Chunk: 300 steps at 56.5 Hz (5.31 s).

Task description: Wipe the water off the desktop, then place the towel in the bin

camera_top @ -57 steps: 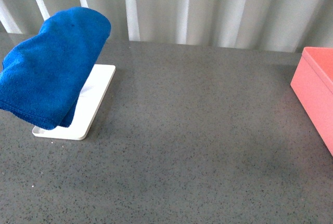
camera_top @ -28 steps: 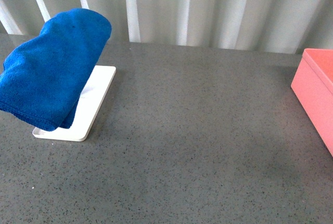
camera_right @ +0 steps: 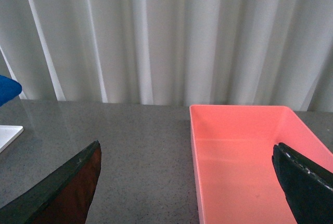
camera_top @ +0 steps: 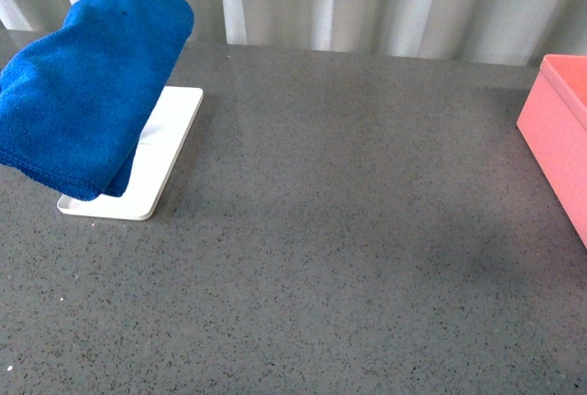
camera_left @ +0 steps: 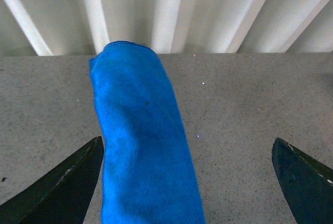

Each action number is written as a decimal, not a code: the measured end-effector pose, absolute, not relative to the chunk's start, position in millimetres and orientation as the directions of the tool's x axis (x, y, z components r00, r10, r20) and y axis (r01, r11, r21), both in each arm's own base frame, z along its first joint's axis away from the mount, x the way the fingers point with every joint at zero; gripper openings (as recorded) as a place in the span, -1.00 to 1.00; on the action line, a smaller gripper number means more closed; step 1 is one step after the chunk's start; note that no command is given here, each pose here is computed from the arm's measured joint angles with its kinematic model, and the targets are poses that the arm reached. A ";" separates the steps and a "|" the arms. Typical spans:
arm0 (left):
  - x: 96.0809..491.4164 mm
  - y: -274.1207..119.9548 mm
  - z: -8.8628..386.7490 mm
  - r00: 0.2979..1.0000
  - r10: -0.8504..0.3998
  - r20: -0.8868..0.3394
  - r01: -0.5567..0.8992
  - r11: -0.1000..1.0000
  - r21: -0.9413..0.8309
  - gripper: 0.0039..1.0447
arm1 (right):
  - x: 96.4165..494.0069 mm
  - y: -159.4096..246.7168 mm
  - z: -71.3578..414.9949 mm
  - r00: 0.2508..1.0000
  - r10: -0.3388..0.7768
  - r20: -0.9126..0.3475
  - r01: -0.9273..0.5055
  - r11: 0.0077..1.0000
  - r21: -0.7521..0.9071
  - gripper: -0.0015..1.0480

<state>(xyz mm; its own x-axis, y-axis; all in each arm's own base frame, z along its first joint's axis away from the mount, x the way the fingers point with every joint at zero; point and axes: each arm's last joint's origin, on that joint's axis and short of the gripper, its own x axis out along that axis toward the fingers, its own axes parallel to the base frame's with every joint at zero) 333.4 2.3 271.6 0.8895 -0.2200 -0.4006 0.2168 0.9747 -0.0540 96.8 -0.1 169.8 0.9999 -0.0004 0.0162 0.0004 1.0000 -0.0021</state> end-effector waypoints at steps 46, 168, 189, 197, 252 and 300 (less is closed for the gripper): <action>446.9 -18.5 217.1 0.794 -0.085 -0.602 0.179 0.979 0.099 0.88 | 96.8 -0.1 169.8 1.000 0.000 0.016 0.000 1.000 -0.002 0.86; 343.7 -129.0 271.9 0.598 -0.754 -0.273 0.648 0.655 -0.389 -0.89 | 96.8 -0.1 169.8 1.000 0.000 0.016 0.000 1.000 -0.002 0.86; 348.3 -132.4 260.6 0.608 -0.732 -0.308 0.621 0.680 -0.389 -0.89 | 115.2 -1.5 180.6 0.978 0.129 -0.162 -0.093 0.972 0.216 0.86; 348.0 -133.2 260.8 0.605 -0.734 -0.307 0.624 0.678 -0.389 -0.89 | 175.3 -9.6 222.3 0.961 0.253 -0.114 -0.193 0.903 0.384 0.86; 348.9 -131.1 260.7 0.615 -0.726 -0.309 0.617 0.686 -0.385 -0.89 | 343.3 114.4 189.0 0.536 0.833 -0.140 -0.628 0.504 0.593 0.86; 350.5 -127.7 260.5 0.636 -0.705 -0.313 0.602 0.707 -0.370 -0.89 | 347.8 133.3 183.4 0.489 0.869 -0.076 -0.693 0.440 0.572 -0.61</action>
